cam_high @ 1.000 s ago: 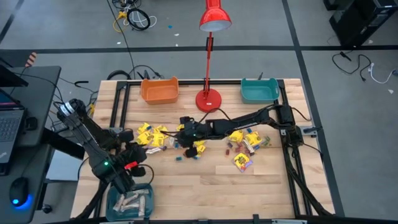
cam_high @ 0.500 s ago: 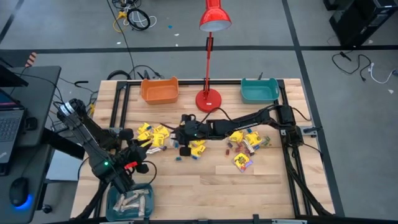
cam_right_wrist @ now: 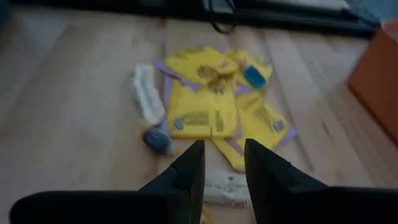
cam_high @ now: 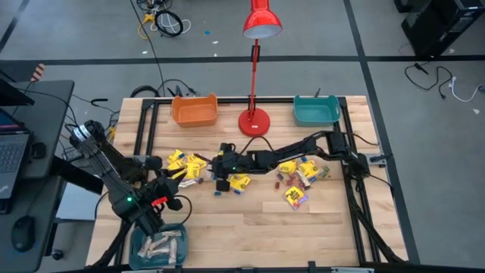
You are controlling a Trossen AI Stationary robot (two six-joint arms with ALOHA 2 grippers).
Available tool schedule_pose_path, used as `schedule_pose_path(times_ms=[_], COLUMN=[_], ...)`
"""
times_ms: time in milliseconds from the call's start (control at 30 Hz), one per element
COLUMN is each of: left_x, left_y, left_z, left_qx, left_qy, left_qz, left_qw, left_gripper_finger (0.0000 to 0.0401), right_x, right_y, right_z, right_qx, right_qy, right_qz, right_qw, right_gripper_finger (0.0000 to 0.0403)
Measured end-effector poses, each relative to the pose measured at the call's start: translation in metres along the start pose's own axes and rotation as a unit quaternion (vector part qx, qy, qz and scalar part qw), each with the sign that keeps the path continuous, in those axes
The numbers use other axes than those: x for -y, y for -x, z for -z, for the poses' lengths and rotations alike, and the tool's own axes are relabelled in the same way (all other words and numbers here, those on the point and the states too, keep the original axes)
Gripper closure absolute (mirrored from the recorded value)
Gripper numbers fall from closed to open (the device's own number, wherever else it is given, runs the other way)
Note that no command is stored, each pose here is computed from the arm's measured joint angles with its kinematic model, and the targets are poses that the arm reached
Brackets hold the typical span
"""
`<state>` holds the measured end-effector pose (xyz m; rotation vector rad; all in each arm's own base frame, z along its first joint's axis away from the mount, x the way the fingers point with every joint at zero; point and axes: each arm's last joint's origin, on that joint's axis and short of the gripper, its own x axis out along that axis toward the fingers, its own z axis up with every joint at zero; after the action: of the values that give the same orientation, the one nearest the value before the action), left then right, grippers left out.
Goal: Sort candy
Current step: Put the white candy into the blue bin
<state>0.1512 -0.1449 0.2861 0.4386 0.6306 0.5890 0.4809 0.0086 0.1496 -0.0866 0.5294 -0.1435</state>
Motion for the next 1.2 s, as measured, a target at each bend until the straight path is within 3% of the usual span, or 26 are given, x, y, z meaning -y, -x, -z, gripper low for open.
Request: schedule_pose_path(times_ms=[367, 733, 900, 1033, 1200], left_x=[0.0, 0.003, 0.007, 0.008, 0.01], left_y=[0.0, -0.001, -0.004, -0.007, -0.01], left_z=[0.0, 0.001, 0.006, 0.011, 0.016], left_qx=[0.002, 0.006, 0.012, 0.013, 0.016], left_qy=[0.008, 0.017, 0.017, 0.009, 0.018], left_qz=[0.0, 0.003, -0.001, -0.007, -0.012], left_qw=[1.0, 1.0, 1.0, 1.0, 1.0], left_gripper_finger=[0.0321, 0.0321, 0.0321, 0.0321, 0.0321], right_x=[0.005, 0.002, 0.003, 0.004, 0.011], right_y=[-0.003, -0.031, -0.031, -0.032, -0.032], right_z=[0.005, 0.041, 0.043, 0.044, 0.044], right_qx=[-0.012, -0.024, -0.031, -0.033, -0.042], right_qy=[-0.06, -0.119, -0.123, -0.119, -0.131], right_qz=[0.022, 0.056, 0.062, 0.063, 0.037], right_qw=[0.998, 0.991, 0.99, 0.99, 0.99], right_gripper_finger=[0.0303, 0.0288, 0.0291, 0.0311, 0.0379])
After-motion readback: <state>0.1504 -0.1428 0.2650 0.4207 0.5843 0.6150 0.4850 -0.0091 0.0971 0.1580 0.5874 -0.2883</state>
